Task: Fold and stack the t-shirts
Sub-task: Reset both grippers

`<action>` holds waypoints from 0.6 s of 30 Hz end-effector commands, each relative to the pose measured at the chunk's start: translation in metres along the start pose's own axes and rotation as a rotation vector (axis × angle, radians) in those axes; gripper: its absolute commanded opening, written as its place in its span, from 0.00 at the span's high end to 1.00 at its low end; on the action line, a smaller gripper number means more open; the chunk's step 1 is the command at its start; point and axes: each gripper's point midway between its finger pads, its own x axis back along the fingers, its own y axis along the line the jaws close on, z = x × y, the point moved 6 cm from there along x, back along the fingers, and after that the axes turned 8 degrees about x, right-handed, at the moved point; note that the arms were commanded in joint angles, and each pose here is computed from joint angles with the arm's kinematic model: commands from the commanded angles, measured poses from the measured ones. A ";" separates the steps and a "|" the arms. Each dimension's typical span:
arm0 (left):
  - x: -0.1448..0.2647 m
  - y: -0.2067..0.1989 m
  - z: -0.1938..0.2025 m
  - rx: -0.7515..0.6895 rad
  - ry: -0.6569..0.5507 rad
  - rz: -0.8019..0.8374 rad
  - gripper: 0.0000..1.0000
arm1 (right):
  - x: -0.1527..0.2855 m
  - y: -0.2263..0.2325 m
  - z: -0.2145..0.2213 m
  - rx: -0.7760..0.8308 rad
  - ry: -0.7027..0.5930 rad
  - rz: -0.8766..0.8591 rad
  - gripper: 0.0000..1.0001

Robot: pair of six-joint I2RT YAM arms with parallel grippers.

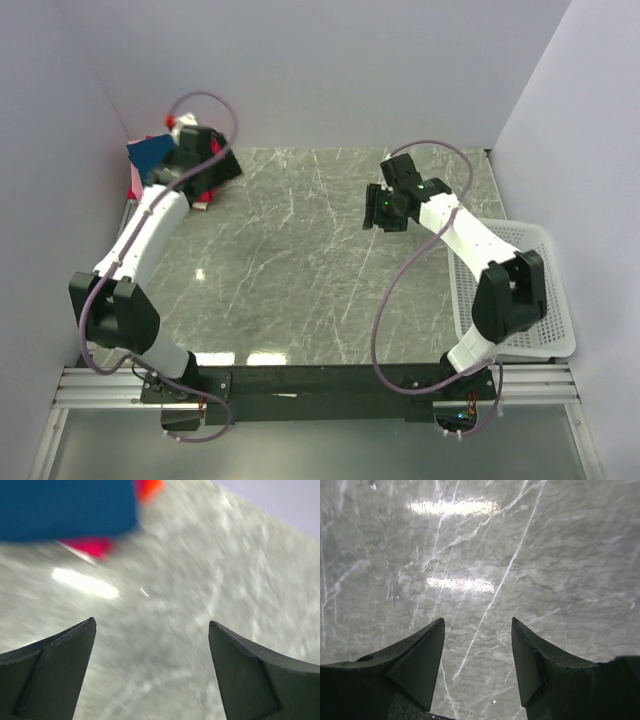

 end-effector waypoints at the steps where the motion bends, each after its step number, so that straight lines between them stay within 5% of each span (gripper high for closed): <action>1: 0.026 -0.027 0.036 0.026 -0.013 0.083 0.01 | 0.026 -0.006 -0.020 -0.030 -0.194 0.034 0.37; 5: 0.057 -0.048 0.066 -0.031 0.007 0.231 0.01 | 0.039 -0.011 -0.014 -0.041 -0.276 0.050 0.37; 10: 0.075 -0.051 0.094 -0.115 0.022 0.226 0.01 | 0.054 -0.018 0.003 -0.067 -0.359 0.063 0.38; 18: 0.092 -0.047 0.098 -0.145 0.001 0.295 0.01 | 0.067 -0.024 0.041 -0.111 -0.394 0.044 0.38</action>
